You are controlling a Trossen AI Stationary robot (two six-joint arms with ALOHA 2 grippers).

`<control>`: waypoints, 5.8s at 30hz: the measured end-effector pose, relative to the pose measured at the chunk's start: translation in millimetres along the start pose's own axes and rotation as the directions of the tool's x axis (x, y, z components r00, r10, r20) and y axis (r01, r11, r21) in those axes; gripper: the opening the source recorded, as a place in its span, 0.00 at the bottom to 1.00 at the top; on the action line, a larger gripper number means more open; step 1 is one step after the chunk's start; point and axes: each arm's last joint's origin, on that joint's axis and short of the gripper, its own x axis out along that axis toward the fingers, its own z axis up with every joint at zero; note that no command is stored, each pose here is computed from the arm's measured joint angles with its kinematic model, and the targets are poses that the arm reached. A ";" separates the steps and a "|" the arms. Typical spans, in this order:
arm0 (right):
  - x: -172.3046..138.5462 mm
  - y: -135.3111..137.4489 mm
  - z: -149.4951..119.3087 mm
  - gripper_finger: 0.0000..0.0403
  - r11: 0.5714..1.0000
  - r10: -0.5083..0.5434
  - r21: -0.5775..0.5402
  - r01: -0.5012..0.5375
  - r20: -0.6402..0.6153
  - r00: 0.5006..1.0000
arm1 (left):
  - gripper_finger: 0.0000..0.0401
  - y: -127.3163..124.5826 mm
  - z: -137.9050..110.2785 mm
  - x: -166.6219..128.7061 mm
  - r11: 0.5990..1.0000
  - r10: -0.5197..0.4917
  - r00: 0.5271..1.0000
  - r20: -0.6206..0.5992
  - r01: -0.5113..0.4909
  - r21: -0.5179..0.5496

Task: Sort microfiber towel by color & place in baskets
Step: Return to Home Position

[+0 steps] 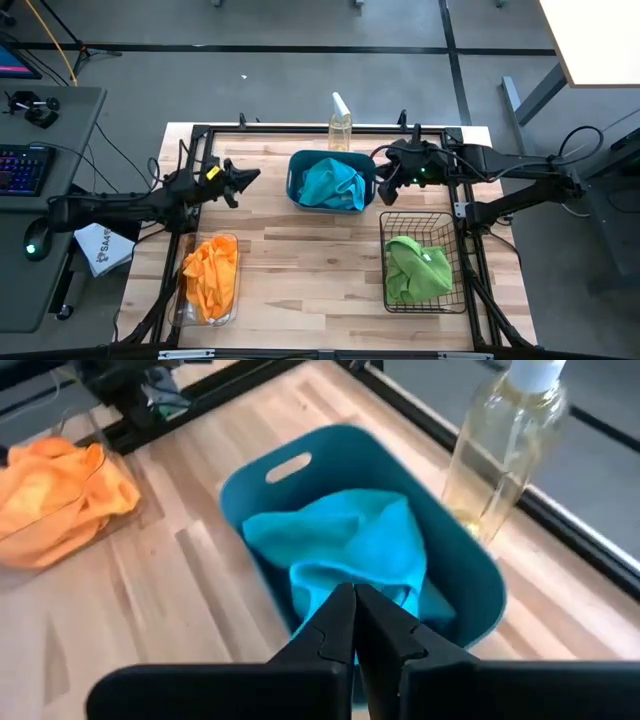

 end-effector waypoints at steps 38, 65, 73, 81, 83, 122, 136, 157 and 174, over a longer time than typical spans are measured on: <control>6.9 -75.2 -158.2 0.00 0.912 0.243 0.177 -0.370 0.494 0.835 | 0.00 0.8 -5.8 -19.7 0.999 -0.029 0.998 0.053 0.030 -0.019; 28.7 -82.6 -201.2 0.00 0.863 0.408 -0.016 -0.506 0.613 0.676 | 0.00 10.5 -16.7 -40.9 0.999 0.038 0.996 -0.080 -0.038 0.007; 33.6 -82.8 -207.0 0.00 0.880 0.406 -0.022 -0.474 0.554 0.727 | 0.00 7.6 -18.2 -41.4 1.000 0.007 0.995 -0.096 -0.007 0.002; 34.1 -83.3 -213.1 0.00 0.882 0.414 -0.021 -0.470 0.509 0.755 | 0.00 3.2 -20.7 -42.3 0.999 -0.039 0.992 -0.123 0.039 -0.006; 30.3 -83.3 -214.6 0.00 0.872 0.432 -0.030 -0.488 0.516 0.740 | 0.00 3.1 -20.7 -42.4 0.999 -0.040 0.992 -0.123 0.040 -0.006; 21.1 -84.9 -221.3 0.00 0.849 0.473 -0.054 -0.525 0.521 0.711 | 0.00 -1.5 -23.6 -43.7 0.996 -0.089 0.984 -0.152 0.088 -0.015; 21.1 -84.9 -221.3 0.00 0.849 0.473 -0.055 -0.525 0.521 0.711 | 0.00 -2.0 -24.1 -43.8 0.996 -0.095 0.983 -0.157 0.093 -0.016; 21.1 -84.9 -221.3 0.00 0.849 0.473 -0.054 -0.526 0.522 0.710 | 0.00 -2.0 -24.2 -43.8 0.996 -0.094 0.983 -0.158 0.093 -0.016; 21.1 -84.9 -221.3 0.00 0.850 0.473 -0.056 -0.525 0.522 0.710 | 0.00 -1.9 -24.2 -43.8 0.996 -0.094 0.983 -0.158 0.093 -0.016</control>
